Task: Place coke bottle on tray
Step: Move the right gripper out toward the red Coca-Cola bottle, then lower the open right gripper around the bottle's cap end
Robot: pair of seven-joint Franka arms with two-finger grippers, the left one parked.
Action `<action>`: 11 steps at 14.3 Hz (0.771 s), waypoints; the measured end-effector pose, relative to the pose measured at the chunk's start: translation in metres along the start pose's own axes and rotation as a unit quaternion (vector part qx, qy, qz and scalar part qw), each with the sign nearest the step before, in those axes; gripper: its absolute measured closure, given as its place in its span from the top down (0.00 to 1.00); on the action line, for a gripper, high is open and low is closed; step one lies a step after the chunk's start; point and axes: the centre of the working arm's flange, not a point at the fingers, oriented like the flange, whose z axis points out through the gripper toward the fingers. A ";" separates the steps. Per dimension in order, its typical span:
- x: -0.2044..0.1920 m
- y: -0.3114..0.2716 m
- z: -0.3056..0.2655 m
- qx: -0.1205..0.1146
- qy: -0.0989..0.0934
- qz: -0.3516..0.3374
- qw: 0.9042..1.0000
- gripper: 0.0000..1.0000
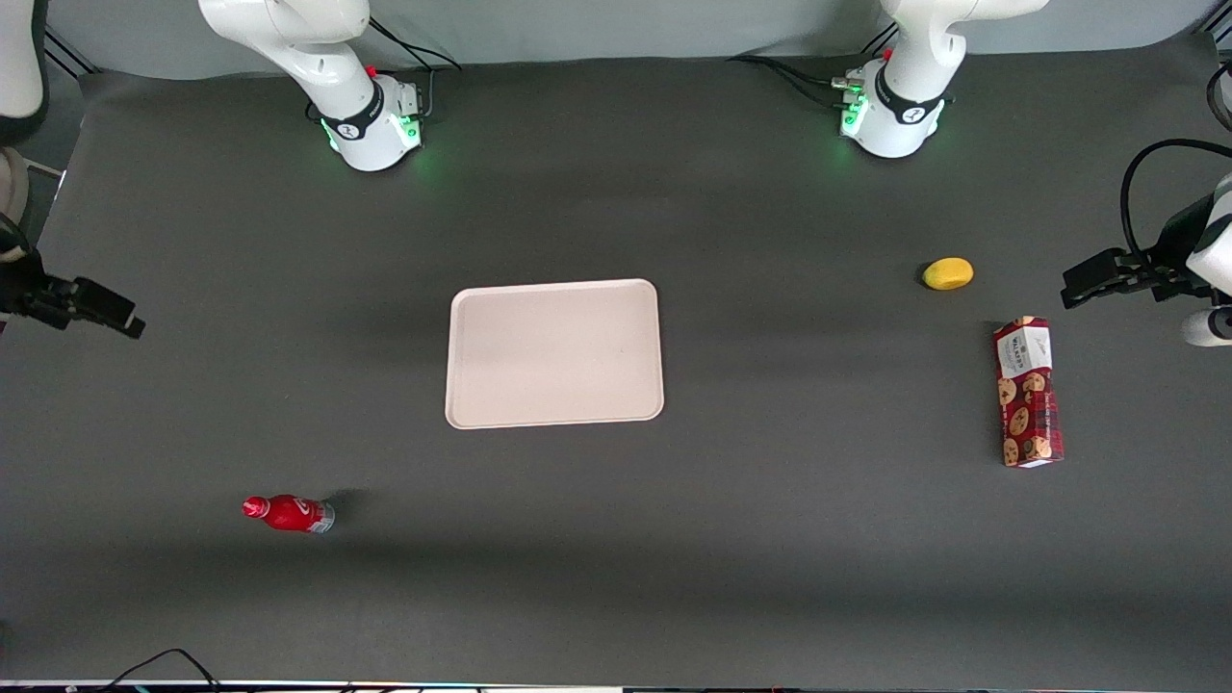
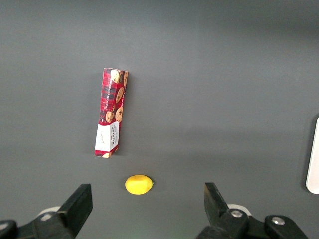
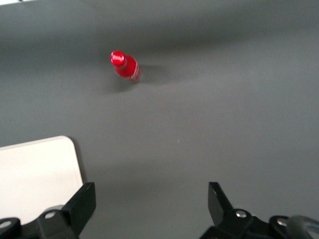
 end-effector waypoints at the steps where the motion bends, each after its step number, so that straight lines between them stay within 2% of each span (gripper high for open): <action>1: 0.007 -0.006 0.012 0.000 0.000 -0.008 1.000 1.00; 3: 0.021 -0.016 0.038 -0.001 0.001 -0.037 0.999 1.00; 7: 0.049 -0.023 0.100 0.025 0.011 -0.065 0.998 1.00; 11: 0.069 -0.035 0.154 0.023 0.031 -0.081 0.996 1.00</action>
